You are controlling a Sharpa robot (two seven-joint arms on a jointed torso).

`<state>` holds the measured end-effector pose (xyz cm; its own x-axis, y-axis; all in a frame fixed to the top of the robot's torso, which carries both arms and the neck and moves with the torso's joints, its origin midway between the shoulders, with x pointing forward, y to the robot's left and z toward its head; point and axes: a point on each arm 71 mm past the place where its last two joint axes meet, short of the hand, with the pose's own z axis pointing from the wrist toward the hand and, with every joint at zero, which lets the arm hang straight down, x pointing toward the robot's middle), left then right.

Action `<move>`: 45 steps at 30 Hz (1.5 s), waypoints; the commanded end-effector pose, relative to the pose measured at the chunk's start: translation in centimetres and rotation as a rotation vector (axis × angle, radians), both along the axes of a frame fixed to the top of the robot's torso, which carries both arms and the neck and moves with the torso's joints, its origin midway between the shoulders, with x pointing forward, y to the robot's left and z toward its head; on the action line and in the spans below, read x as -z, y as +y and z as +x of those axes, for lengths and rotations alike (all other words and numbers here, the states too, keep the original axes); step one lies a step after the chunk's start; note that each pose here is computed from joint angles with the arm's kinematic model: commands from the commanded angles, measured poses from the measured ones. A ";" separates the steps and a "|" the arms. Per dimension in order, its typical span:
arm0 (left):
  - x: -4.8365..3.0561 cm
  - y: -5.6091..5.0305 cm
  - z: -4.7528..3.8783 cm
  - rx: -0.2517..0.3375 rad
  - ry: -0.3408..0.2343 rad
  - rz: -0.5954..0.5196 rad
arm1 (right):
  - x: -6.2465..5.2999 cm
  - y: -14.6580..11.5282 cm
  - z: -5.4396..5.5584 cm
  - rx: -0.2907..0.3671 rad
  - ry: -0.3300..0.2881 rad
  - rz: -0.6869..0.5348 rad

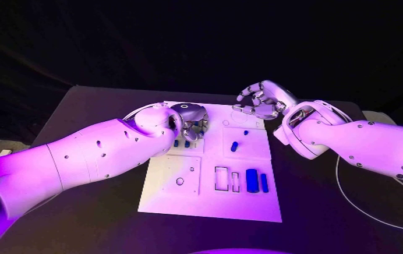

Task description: Assemble the parts on the task board

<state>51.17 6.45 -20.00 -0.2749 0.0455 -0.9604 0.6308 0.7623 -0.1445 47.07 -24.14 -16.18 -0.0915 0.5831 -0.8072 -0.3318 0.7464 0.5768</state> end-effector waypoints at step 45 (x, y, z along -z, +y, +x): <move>-2.17 4.7 -0.57 -0.067 0.023 -0.156 | 0.0 -0.4 -0.1 0.006 -0.014 -0.001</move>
